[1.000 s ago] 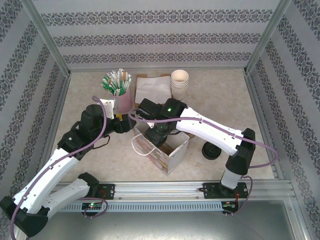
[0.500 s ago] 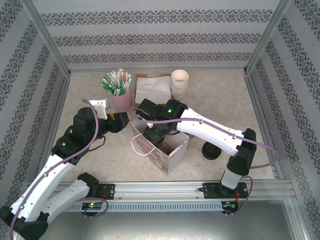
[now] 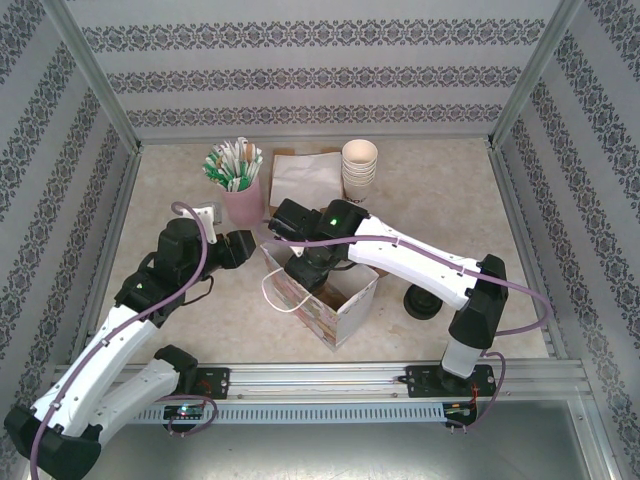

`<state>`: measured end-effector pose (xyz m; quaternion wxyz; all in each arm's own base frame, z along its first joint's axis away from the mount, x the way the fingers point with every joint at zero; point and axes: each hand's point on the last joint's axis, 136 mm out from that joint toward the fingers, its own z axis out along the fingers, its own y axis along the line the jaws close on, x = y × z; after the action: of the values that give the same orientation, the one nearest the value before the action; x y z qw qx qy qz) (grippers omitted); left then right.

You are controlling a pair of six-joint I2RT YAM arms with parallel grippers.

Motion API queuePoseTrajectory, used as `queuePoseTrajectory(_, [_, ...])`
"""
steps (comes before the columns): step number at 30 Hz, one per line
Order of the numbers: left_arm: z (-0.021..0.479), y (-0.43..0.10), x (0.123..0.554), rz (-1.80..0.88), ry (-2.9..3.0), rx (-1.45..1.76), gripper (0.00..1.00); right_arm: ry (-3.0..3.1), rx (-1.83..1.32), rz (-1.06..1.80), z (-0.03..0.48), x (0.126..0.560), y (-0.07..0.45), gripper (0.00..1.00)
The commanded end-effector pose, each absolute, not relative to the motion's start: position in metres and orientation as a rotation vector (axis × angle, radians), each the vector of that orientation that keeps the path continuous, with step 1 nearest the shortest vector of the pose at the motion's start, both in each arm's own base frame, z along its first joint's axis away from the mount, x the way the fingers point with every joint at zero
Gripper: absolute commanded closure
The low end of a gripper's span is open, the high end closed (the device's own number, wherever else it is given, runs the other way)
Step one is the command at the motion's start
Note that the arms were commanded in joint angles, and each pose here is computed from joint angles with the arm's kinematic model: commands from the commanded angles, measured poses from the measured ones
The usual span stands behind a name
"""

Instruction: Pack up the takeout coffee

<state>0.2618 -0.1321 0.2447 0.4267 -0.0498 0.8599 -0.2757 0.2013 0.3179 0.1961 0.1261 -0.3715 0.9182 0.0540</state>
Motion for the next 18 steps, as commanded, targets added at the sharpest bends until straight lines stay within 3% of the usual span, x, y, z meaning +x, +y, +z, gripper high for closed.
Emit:
queuePoseTrajectory(1, [0.27, -0.131, 0.262, -0.704, 2.089, -0.1, 0.39, 2.698, -1.083, 0.114, 0.204, 0.193, 0.31, 0.41])
queuePoseTrajectory(18, [0.287, -0.151, 0.252, -0.784, 2.121, 0.057, 0.21, 2.752, -1.06, 0.069, 0.214, 0.168, 0.284, 0.41])
